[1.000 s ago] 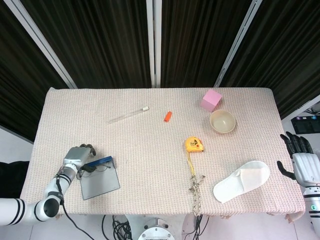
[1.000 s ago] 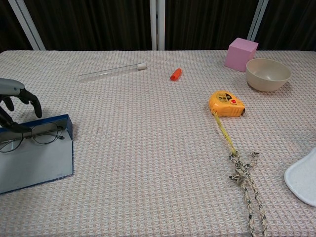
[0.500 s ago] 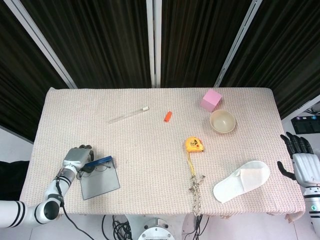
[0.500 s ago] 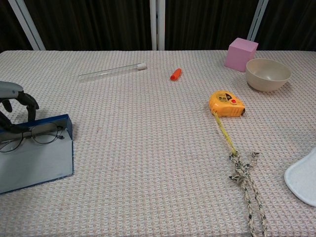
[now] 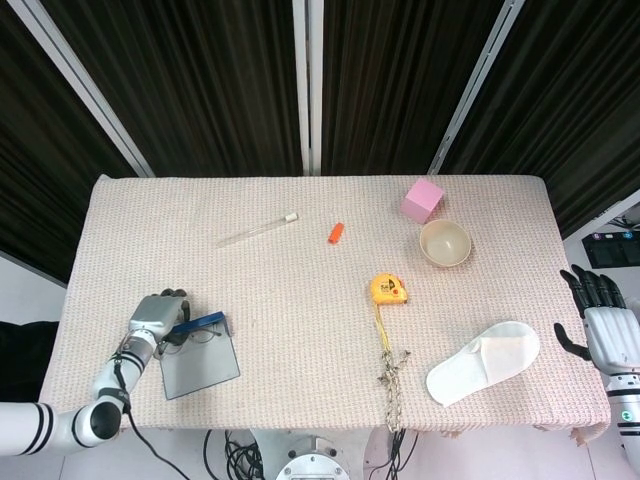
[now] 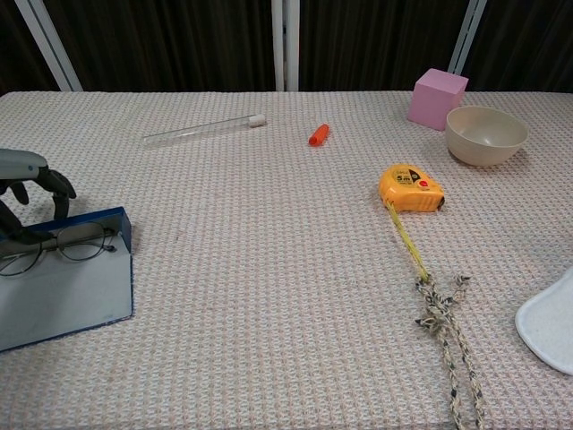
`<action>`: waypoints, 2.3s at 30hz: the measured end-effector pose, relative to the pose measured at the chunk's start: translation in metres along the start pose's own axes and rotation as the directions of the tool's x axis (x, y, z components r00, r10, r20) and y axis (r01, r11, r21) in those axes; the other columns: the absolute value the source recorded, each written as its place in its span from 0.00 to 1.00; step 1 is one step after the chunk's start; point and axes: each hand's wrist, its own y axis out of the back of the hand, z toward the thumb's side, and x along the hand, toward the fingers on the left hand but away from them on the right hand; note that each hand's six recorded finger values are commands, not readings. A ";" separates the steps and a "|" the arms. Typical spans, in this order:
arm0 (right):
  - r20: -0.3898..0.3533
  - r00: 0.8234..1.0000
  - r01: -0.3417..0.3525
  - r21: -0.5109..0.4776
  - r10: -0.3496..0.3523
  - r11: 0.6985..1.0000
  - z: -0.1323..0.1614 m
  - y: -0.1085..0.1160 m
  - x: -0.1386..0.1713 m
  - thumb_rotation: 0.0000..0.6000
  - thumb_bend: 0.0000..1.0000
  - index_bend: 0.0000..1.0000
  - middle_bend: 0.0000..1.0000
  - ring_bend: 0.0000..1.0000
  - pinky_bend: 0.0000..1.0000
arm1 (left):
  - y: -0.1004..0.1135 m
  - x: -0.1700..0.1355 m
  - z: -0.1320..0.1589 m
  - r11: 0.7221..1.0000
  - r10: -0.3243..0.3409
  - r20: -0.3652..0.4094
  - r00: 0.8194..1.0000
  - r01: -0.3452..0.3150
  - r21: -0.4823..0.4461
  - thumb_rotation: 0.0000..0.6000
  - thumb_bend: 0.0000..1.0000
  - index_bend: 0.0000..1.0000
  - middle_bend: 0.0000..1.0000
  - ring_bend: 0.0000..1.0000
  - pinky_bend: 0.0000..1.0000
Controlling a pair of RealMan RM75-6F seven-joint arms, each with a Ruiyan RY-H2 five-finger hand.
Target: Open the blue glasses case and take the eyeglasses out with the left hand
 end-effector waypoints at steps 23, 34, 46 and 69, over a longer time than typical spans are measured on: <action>0.010 1.000 -0.001 0.001 0.001 1.000 -0.003 -0.001 -0.001 1.00 0.33 0.00 0.00 0.00 0.00 | 0.006 0.003 0.007 0.998 0.036 0.044 0.998 -0.033 -0.061 0.94 0.39 0.43 0.13 0.08 0.21; 0.009 1.000 -0.001 0.000 0.001 1.000 -0.003 -0.001 -0.001 1.00 0.33 0.00 0.00 0.00 0.00 | 0.008 0.004 0.009 0.997 0.038 0.055 0.998 -0.034 -0.071 0.94 0.38 0.43 0.13 0.08 0.21; 0.011 1.000 -0.005 0.000 0.005 1.000 -0.004 -0.002 -0.001 1.00 0.33 0.00 0.00 0.00 0.00 | 0.016 0.005 0.018 0.992 0.083 0.095 0.992 -0.074 -0.103 0.84 0.37 0.43 0.13 0.08 0.21; 0.014 1.000 -0.009 0.000 0.009 1.000 -0.006 -0.003 0.000 1.00 0.33 0.00 0.00 0.00 0.00 | 0.024 0.017 0.034 0.941 0.332 0.188 0.924 -0.311 -0.132 0.86 0.37 0.49 0.15 0.08 0.21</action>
